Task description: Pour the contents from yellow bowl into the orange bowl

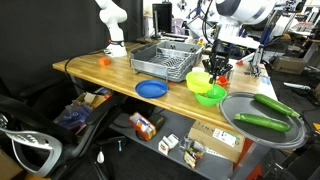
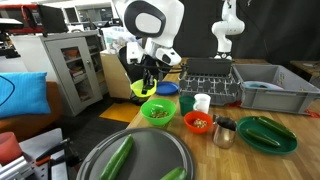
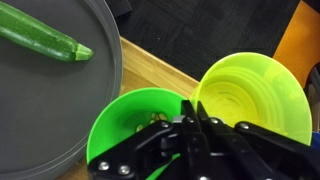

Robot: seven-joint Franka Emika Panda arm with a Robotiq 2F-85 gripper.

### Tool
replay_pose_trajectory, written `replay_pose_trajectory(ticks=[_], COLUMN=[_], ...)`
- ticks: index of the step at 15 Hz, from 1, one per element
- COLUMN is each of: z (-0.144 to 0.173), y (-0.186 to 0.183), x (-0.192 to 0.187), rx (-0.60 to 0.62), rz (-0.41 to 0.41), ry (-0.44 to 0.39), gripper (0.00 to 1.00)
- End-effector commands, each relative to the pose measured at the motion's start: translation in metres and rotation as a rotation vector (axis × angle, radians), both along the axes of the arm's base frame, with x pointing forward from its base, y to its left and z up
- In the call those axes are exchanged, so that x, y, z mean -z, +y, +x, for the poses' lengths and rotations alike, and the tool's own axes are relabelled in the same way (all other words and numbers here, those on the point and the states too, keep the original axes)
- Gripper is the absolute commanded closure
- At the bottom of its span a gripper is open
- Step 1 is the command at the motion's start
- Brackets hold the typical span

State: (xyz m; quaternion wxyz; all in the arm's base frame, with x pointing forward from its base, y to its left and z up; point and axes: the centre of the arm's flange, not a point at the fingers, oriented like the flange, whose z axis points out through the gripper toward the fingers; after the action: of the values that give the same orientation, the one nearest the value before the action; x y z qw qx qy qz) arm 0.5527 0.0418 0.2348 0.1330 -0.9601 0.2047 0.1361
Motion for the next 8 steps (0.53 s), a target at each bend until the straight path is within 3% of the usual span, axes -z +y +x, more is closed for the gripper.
replay_pose_trajectory(ticks=[1,8], z=[0.0000,0.0006], y=[0.0000,0.0015], x=[0.0000,0.0003], rx=[0.000,-0.009], rz=[0.000,0.000], ry=[0.000,0.002], gripper=[0.96,0.99])
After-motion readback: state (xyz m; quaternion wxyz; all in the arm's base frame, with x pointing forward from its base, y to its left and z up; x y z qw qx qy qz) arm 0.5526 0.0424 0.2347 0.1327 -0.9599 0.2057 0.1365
